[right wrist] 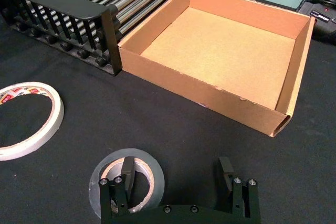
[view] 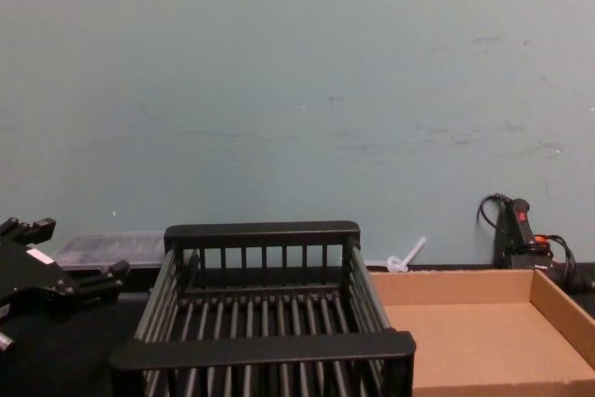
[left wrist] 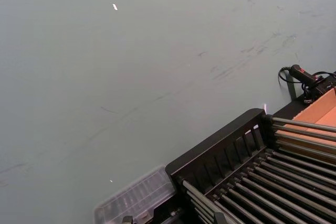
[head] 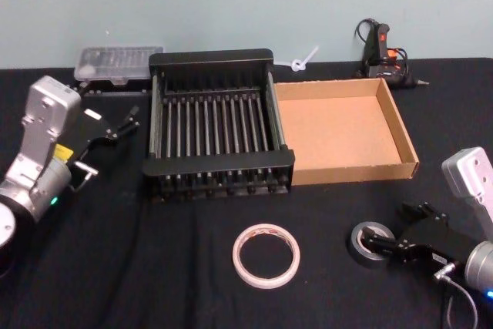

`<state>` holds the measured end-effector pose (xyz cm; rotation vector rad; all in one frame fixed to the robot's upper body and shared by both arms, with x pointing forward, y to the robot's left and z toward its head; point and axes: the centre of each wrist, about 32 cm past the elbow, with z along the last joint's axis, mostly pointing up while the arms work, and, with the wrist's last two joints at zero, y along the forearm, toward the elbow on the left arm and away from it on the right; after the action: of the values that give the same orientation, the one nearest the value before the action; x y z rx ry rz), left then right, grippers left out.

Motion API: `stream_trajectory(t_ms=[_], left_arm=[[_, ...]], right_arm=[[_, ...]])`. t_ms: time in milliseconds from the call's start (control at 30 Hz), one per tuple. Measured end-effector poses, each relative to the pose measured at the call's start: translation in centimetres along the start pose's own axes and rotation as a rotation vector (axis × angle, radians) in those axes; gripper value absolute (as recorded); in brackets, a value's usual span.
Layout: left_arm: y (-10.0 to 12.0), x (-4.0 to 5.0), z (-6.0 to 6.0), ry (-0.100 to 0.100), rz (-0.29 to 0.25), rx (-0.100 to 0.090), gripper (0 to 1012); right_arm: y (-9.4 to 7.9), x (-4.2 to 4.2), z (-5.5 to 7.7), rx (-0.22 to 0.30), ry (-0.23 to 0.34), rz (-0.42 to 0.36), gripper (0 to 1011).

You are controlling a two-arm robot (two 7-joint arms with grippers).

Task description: Pick up the white tape and place it into the black box , Pick up the silver tape and place it into the brown box.

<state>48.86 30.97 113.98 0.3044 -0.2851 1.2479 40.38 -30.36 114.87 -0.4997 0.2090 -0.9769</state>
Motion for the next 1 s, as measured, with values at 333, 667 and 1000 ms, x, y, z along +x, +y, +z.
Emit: stream_trajectory(t_ms=[333, 667, 1000], left_arm=[[0.00, 0.00, 0.00, 0.000, 0.000, 0.000, 1001], [0.00, 0.00, 0.00, 0.000, 0.000, 0.000, 1001], [0.00, 0.00, 0.00, 0.000, 0.000, 0.000, 1001]], right_arm=[[-0.02, 0.01, -0.01, 0.000, 0.000, 0.000, 1000], [-0.02, -0.01, 0.01, 0.000, 0.000, 0.001, 787], [-0.03, 0.00, 0.01, 0.001, 0.001, 0.000, 449]])
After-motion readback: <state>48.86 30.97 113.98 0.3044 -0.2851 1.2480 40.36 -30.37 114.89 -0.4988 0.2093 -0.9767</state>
